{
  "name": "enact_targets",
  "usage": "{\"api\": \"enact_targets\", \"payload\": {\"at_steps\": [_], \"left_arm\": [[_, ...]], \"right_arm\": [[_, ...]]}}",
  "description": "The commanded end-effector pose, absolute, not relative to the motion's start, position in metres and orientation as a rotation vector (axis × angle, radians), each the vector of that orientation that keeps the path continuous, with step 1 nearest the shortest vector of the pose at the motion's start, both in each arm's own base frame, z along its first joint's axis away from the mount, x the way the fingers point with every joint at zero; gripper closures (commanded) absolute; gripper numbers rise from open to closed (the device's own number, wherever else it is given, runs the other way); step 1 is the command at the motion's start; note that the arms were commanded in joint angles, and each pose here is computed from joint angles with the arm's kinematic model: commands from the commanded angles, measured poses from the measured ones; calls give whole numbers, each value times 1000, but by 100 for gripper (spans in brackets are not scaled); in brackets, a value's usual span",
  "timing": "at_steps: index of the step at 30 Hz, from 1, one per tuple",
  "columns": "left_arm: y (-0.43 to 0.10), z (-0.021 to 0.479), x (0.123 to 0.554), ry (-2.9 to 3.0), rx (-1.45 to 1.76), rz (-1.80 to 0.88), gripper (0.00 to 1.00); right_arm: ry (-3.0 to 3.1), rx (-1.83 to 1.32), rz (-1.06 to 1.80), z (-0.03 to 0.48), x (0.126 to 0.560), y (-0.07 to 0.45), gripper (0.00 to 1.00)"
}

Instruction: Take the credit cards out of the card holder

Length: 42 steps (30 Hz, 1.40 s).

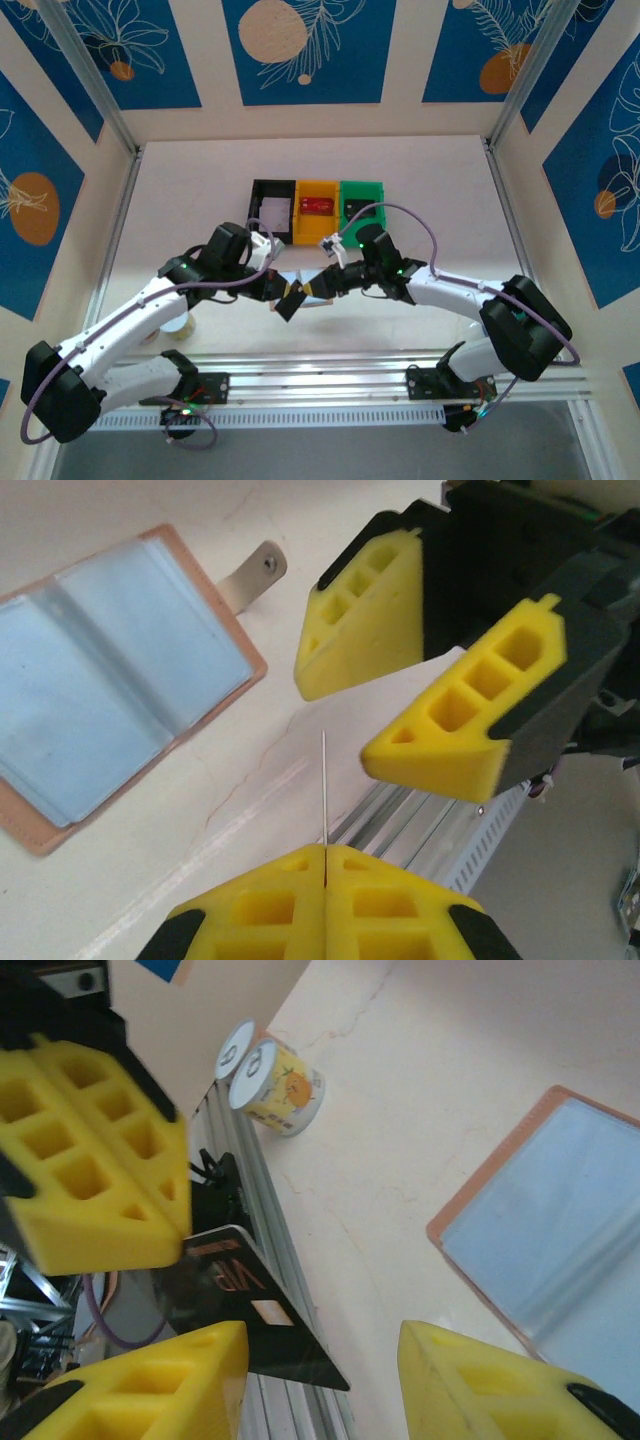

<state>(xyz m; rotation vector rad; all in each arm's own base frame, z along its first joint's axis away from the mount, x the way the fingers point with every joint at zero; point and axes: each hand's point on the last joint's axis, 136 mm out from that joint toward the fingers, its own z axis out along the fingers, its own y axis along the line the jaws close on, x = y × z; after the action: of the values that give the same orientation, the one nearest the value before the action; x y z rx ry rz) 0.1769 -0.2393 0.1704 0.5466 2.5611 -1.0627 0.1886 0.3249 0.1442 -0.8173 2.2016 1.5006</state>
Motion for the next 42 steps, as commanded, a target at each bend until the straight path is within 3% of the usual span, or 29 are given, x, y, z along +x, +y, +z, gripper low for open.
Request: {"api": "enact_targets", "payload": {"at_steps": [1, 17, 24, 30, 33, 34, 36, 39, 42], "left_arm": [[-239, 179, 173, 2549, 585, -1105, 100], [-248, 188, 168, 2502, 611, -1213, 100], [-247, 192, 168, 2490, 619, -1209, 100], [-246, 193, 169, 2481, 615, -1209, 100], [-243, 195, 170, 2482, 610, -1192, 100], [-242, 196, 169, 2490, 612, -1190, 97], [-240, 200, 164, 2503, 637, -1184, 79], [-231, 206, 152, 2521, 706, -1145, 62], [-224, 204, 138, 2560, 790, -1133, 57]], "right_arm": [[2097, -951, 1572, 157, 169, 332, 55], [2044, -1085, 1643, 161, 148, 343, 62], [2053, -1086, 1642, 160, 148, 343, 78], [2054, -1071, 1654, 162, 150, 342, 99], [2047, -1057, 1688, 166, 152, 338, 100], [2046, -1052, 1709, 169, 152, 336, 100], [2042, -1055, 1747, 174, 152, 334, 100], [2025, -1140, 1850, 183, 140, 336, 100], [2035, -1211, 1863, 183, 131, 340, 100]]}}
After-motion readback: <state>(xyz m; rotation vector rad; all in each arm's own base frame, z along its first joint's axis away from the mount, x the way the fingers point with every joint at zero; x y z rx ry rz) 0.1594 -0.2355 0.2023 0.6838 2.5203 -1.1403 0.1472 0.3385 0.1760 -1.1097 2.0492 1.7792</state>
